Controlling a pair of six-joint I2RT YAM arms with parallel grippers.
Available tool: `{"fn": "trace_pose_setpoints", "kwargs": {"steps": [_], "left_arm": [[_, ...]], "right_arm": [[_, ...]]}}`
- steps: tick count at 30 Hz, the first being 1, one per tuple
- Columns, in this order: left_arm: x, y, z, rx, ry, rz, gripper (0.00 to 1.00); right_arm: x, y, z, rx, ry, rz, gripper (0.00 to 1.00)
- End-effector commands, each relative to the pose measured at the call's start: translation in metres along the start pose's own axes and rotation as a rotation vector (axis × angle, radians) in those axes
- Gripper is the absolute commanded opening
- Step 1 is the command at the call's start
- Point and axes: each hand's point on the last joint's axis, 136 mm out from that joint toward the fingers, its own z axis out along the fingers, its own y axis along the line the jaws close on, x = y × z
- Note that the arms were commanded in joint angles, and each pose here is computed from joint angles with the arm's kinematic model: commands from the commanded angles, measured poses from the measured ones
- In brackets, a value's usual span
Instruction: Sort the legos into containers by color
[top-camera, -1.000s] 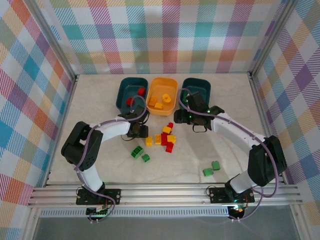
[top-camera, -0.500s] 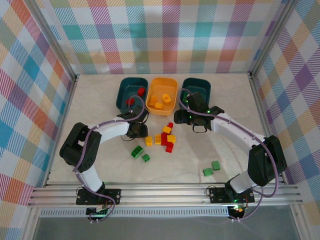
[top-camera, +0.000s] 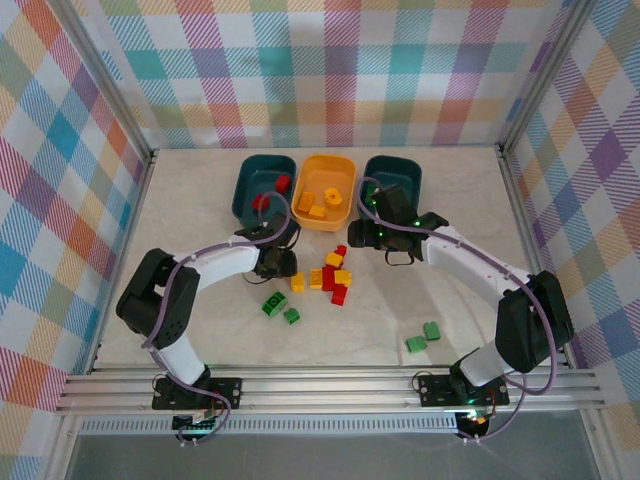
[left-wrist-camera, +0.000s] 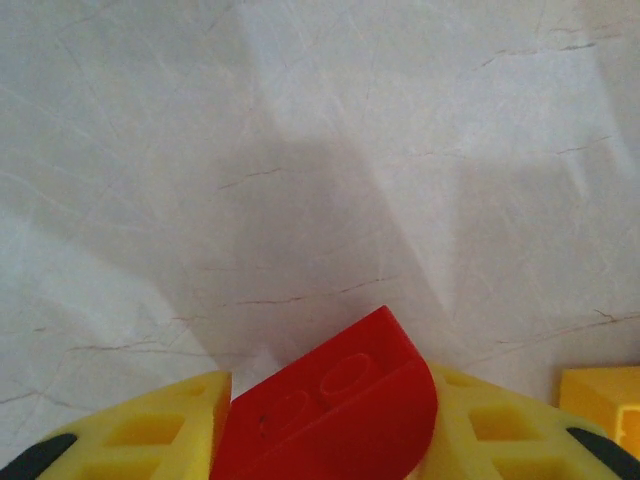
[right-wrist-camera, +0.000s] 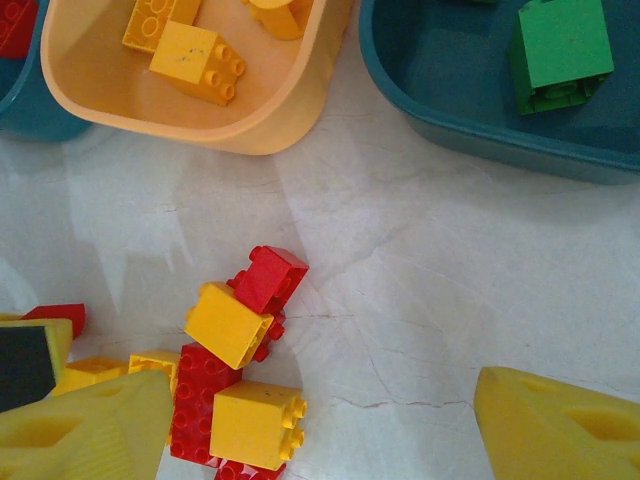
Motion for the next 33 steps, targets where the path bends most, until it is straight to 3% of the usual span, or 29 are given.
{"fn": "trace_pose_setpoints", "kwargs": {"steps": [1,10,15,23,29,32,33], "left_arm": [[-0.016,-0.004,-0.021,-0.002,-0.050,-0.004,0.38],[-0.056,-0.007,-0.037,-0.023,-0.108,-0.010,0.38],[-0.113,0.006,-0.048,-0.028,-0.153,-0.089,0.38],[-0.188,0.044,-0.010,-0.021,-0.130,-0.239,0.39],[-0.224,0.045,0.019,-0.020,-0.087,-0.217,0.41],[-0.233,0.042,0.026,-0.008,-0.076,-0.207,0.46],[-0.237,0.041,0.027,-0.001,-0.072,-0.209,0.51]], "right_arm": [[0.002,-0.001,-0.005,-0.011,-0.005,0.019,0.79],[0.002,-0.003,-0.009,-0.004,-0.011,0.013,0.79],[0.000,-0.006,-0.017,0.006,-0.024,-0.002,0.80],[0.012,-0.004,-0.019,-0.027,-0.001,0.021,0.80],[0.015,-0.011,-0.031,-0.004,-0.009,0.005,0.80],[0.021,-0.018,-0.038,0.020,0.000,0.004,0.84],[0.024,-0.020,-0.041,0.026,0.007,0.003,0.85]]}}
